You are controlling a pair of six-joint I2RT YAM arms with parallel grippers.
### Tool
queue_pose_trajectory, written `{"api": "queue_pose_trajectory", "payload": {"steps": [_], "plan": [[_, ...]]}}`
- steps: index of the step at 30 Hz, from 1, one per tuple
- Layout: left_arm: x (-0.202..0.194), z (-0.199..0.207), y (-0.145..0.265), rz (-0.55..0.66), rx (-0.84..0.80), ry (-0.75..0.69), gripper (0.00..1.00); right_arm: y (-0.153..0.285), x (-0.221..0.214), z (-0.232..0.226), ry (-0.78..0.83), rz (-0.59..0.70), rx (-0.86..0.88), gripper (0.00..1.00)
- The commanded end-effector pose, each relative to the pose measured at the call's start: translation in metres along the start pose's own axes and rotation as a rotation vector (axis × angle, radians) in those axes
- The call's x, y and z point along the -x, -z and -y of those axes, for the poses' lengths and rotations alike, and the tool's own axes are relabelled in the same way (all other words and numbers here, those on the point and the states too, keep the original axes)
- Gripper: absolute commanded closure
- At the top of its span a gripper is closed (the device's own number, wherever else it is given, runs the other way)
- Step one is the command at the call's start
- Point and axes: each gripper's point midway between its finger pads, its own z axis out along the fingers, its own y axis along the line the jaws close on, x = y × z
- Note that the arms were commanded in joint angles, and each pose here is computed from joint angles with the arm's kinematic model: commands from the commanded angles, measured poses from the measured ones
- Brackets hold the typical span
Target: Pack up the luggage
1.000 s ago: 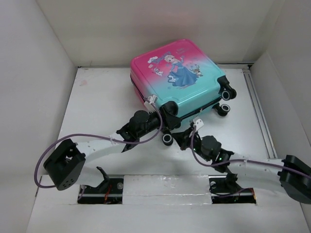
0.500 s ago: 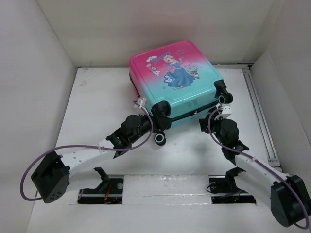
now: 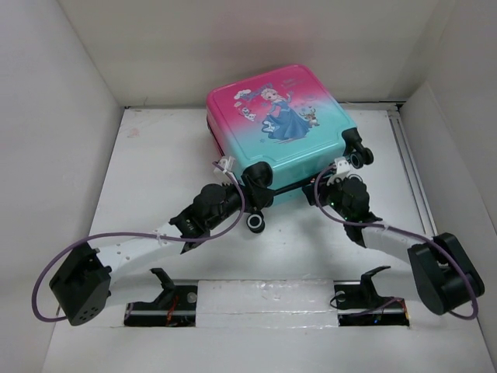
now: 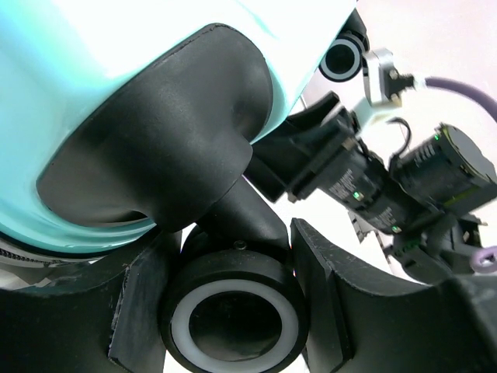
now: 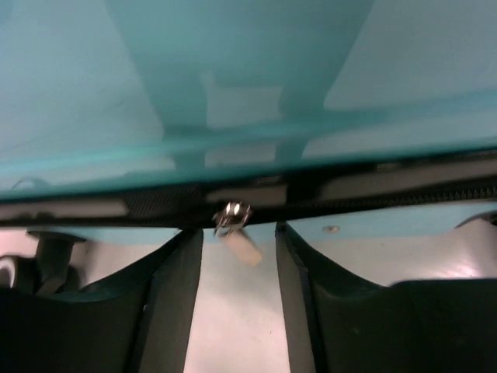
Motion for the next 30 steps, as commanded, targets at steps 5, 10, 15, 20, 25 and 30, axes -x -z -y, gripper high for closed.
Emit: {"api": "queue_pose_trajectory", "payload": {"steps": [5, 10, 15, 20, 25, 30], "plan": [[0.078, 0.099, 0.035, 0.245, -0.358, 0.039, 1.0, -0.02, 0.064, 0.0, 0.013, 0.236, -0.01, 0.85], [0.074, 0.079, 0.035, 0.254, -0.281, 0.025, 1.0, -0.002, 0.049, 0.029, -0.033, 0.189, -0.187, 1.0], [0.082, 0.076, 0.042, 0.292, -0.258, 0.015, 1.0, 0.026, 0.047, 0.057, -0.093, 0.174, -0.294, 1.0], [0.081, 0.067, 0.044, 0.294, -0.224, 0.007, 1.0, 0.039, 0.043, 0.077, -0.121, 0.13, -0.327, 1.0], [0.064, 0.069, 0.03, 0.233, -0.259, 0.005, 1.0, 0.024, 0.041, 0.038, -0.093, 0.112, -0.192, 1.0], [0.058, 0.1, 0.011, 0.163, -0.388, 0.026, 1.0, 0.006, 0.035, -0.077, -0.055, 0.072, 0.103, 1.0]]}}
